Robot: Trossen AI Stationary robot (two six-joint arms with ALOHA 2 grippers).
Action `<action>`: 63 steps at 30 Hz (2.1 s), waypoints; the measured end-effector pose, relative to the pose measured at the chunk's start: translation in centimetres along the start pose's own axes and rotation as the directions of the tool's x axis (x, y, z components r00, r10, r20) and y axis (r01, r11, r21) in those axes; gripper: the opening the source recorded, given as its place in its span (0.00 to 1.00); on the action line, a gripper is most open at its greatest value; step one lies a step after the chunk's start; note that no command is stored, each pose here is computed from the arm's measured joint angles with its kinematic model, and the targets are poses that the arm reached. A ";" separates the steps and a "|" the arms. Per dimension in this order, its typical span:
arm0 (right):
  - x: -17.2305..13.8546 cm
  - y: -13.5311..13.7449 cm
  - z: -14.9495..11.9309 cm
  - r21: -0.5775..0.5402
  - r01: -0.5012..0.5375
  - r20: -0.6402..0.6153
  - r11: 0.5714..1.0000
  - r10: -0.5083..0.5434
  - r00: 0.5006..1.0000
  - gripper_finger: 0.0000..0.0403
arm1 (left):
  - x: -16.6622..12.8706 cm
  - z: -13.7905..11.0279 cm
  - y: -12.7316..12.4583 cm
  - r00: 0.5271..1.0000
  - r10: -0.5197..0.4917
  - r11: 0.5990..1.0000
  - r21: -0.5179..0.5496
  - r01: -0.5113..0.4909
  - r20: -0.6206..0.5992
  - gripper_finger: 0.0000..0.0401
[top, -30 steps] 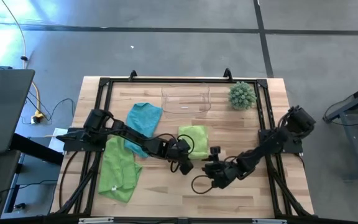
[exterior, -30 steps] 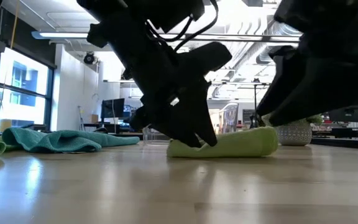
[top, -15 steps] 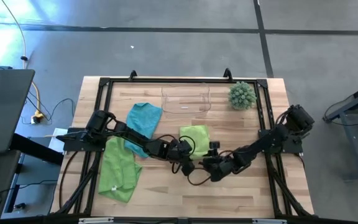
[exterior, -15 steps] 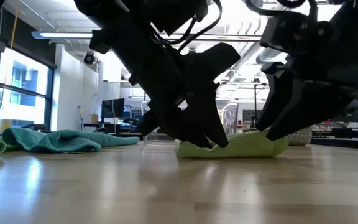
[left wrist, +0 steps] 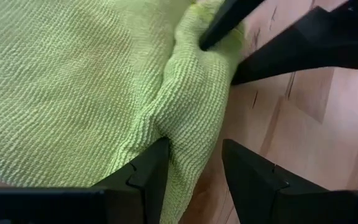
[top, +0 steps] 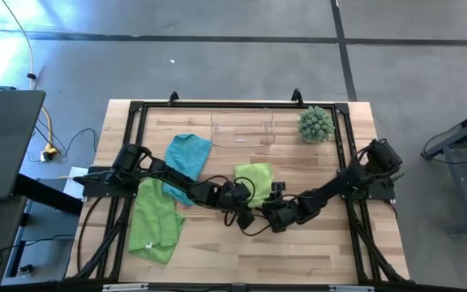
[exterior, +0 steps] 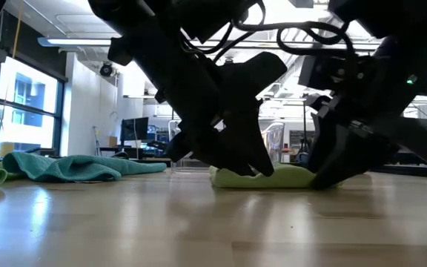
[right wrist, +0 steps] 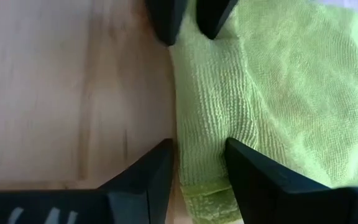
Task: Roll microfiber towels into tight, uniform cylinder then place into a basket
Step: Roll the light green microfiber cloth
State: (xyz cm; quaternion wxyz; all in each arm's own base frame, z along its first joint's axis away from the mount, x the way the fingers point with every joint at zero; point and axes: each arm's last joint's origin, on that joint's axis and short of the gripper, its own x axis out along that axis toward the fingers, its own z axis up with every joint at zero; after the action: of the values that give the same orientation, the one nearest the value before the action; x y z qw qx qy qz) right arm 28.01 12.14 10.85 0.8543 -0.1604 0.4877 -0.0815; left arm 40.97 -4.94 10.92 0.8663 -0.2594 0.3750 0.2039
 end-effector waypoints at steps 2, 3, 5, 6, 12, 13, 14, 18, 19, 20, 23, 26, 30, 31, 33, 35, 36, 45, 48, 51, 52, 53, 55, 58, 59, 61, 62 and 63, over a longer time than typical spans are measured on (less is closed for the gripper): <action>0.1 -0.1 0.0 0.000 0.005 -0.003 1.000 -0.005 1.000 0.36 | 0.0 -0.1 0.0 1.000 -0.001 1.000 0.028 0.001 -0.001 0.36; 0.1 -0.1 0.0 0.000 0.005 -0.003 1.000 -0.005 1.000 0.36 | 0.0 -0.1 -0.1 1.000 -0.002 0.999 0.048 0.002 -0.001 0.36; 0.1 -0.1 -0.1 0.003 0.006 -0.006 1.000 -0.006 1.000 0.36 | -0.2 -0.2 -0.3 1.000 -0.005 0.996 0.093 0.005 -0.001 0.36; 0.1 -0.1 -0.1 0.012 0.007 -0.009 1.000 -0.007 1.000 0.36 | -0.3 -0.2 -0.3 1.000 -0.006 0.994 0.109 0.007 -0.002 0.36; 0.1 -0.1 -0.2 0.073 0.003 -0.022 0.997 -0.002 1.000 0.35 | -0.7 -0.1 -0.4 1.000 -0.010 0.982 0.189 0.012 -0.010 0.36; 0.1 -0.1 -0.3 0.085 -0.001 -0.024 0.996 0.003 1.000 0.34 | -0.9 0.0 -0.4 1.000 -0.010 0.977 0.213 0.011 -0.007 0.36; 0.1 -0.1 -0.3 0.095 -0.004 -0.027 0.996 0.007 1.000 0.33 | -1.1 0.1 -0.4 1.000 -0.008 0.970 0.241 0.010 -0.009 0.36; 0.2 -0.1 -0.4 0.127 -0.026 -0.043 0.992 0.032 0.999 0.21 | -2.0 0.5 -0.6 1.000 0.004 0.943 0.333 0.001 -0.016 0.36; 0.2 -0.1 -0.4 0.129 -0.024 -0.048 0.991 0.030 0.998 0.18 | -2.3 0.8 -0.8 1.000 -0.005 0.935 0.353 0.008 -0.011 0.36; 0.2 -0.1 -0.5 0.131 -0.022 -0.051 0.991 0.029 0.998 0.14 | -2.5 1.0 -1.0 1.000 -0.016 0.926 0.377 0.019 -0.010 0.36; 0.3 -0.3 -0.5 0.140 -0.025 -0.060 0.990 0.034 0.998 0.03 | -3.3 0.8 -1.2 0.999 0.011 0.892 0.453 0.010 -0.044 0.36; 0.4 -0.5 -0.4 0.178 -0.049 -0.070 0.983 0.062 0.996 0.02 | -4.1 0.4 -1.5 0.997 0.030 0.842 0.539 0.012 -0.070 0.36; 0.4 -1.1 -0.2 0.244 -0.103 -0.082 0.964 0.126 0.989 0.02 | -4.9 -0.5 -2.4 0.997 0.048 0.748 0.664 0.004 -0.060 0.36; 0.3 -1.3 -0.1 0.266 -0.125 -0.084 0.956 0.152 0.985 0.01 | -5.0 -0.8 -2.6 0.997 0.056 0.717 0.697 -0.004 -0.052 0.36; 0.1 -1.9 0.1 0.310 -0.176 -0.083 0.934 0.211 0.974 0.01 | -5.3 -1.3 -3.2 0.998 0.053 0.657 0.753 -0.015 -0.027 0.36; -0.2 -2.6 0.3 0.365 -0.239 -0.078 0.900 0.286 0.955 0.01 | -5.6 -1.7 -3.7 0.998 0.065 0.606 0.794 -0.037 -0.003 0.36; -0.3 -2.9 0.5 0.394 -0.265 -0.072 0.880 0.316 0.946 0.01 | -5.7 -1.9 -3.8 0.997 0.073 0.590 0.806 -0.053 0.012 0.36; -0.1 -5.6 1.0 0.537 -0.390 -0.049 0.748 0.490 0.870 0.01 | -4.8 -1.8 -4.4 0.992 0.057 0.547 0.827 -0.127 0.114 0.36; 0.0 -5.9 1.0 0.547 -0.392 -0.048 0.740 0.495 0.868 0.01 | -3.6 -1.9 -4.0 0.991 0.068 0.521 0.843 -0.133 0.114 0.36; 0.0 -5.9 1.0 0.548 -0.390 -0.045 0.740 0.492 0.870 0.01 | -2.6 -1.8 -3.2 0.986 0.113 0.527 0.834 -0.165 0.124 0.36; 0.0 -5.9 1.1 0.548 -0.390 -0.044 0.740 0.491 0.870 0.01 | -2.4 -1.7 -3.0 0.985 0.123 0.536 0.826 -0.172 0.125 0.36; 0.0 -5.9 1.1 0.548 -0.389 -0.044 0.741 0.489 0.871 0.01 | -2.2 -1.5 -2.7 0.983 0.131 0.542 0.822 -0.177 0.125 0.36; 0.0 -5.9 1.1 0.547 -0.388 -0.043 0.742 0.487 0.872 0.01 | -1.7 -1.4 -2.3 0.983 0.139 0.551 0.816 -0.175 0.117 0.36; 0.0 -5.9 1.1 0.544 -0.386 -0.040 0.745 0.483 0.875 0.01 | -0.9 -1.3 -1.7 0.983 0.150 0.573 0.802 -0.170 0.102 0.36; 0.0 -5.9 1.1 0.544 -0.384 -0.038 0.746 0.479 0.877 0.01 | -0.8 -1.2 -1.4 0.984 0.152 0.587 0.793 -0.161 0.088 0.36; 0.0 -5.9 1.1 0.543 -0.384 -0.038 0.747 0.479 0.877 0.01 | -0.7 -0.9 -1.2 0.990 0.129 0.627 0.769 -0.122 0.052 0.35; 0.0 -5.9 1.1 0.543 -0.383 -0.038 0.747 0.478 0.878 0.02 | -0.7 -0.8 -1.0 0.993 0.113 0.647 0.757 -0.094 0.027 0.33; 0.0 -5.9 1.1 0.543 -0.382 -0.038 0.748 0.476 0.878 0.03 | -0.6 -0.7 -0.9 0.995 0.095 0.668 0.741 -0.067 0.004 0.31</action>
State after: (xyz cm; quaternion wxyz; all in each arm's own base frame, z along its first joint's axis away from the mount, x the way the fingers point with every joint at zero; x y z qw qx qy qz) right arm 29.09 6.83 13.49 0.8148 0.2008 0.5434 -0.0245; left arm 40.70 -6.16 11.28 0.8805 0.1271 0.4516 0.0683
